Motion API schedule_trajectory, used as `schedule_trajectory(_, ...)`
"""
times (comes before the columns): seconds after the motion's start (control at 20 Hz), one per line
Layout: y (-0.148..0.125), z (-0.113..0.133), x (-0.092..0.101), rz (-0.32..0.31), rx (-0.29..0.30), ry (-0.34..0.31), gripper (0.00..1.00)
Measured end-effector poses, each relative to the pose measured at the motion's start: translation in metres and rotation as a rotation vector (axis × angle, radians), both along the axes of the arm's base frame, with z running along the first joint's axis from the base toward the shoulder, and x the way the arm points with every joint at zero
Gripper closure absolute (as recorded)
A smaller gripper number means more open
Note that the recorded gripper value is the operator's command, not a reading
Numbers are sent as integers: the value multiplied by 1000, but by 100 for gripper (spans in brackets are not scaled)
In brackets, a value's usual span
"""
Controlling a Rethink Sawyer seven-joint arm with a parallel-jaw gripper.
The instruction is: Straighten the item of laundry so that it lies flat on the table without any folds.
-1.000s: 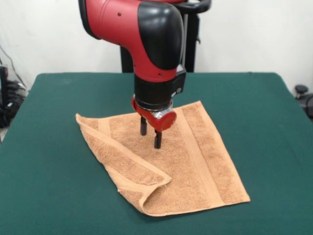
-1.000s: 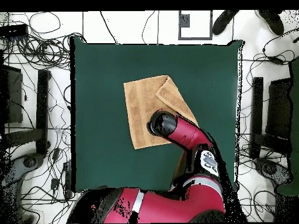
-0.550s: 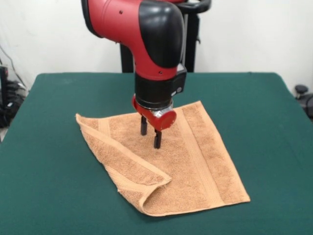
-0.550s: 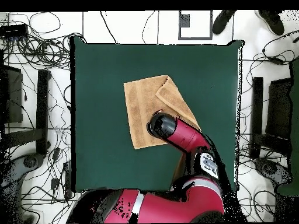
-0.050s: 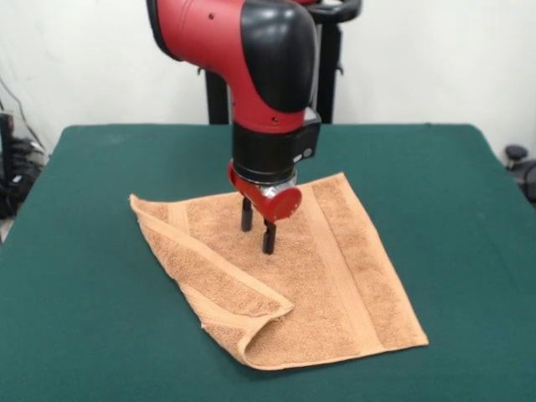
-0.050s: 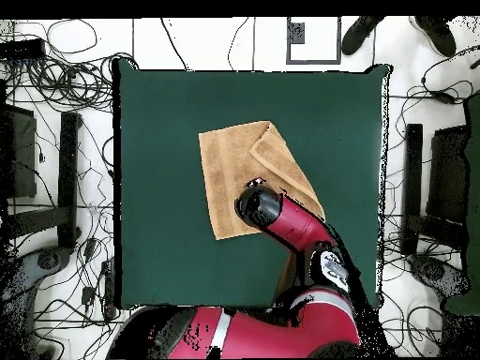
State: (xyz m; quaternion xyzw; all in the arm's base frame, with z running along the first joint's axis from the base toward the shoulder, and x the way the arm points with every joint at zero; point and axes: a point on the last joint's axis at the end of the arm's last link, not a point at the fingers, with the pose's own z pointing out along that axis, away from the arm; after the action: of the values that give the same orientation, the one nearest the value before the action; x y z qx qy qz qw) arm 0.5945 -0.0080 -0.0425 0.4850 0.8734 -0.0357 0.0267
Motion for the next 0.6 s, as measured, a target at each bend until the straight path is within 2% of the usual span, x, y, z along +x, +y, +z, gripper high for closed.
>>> schedule_trajectory(0.6, 1, 1, -6, -28, -14, -32, 0)
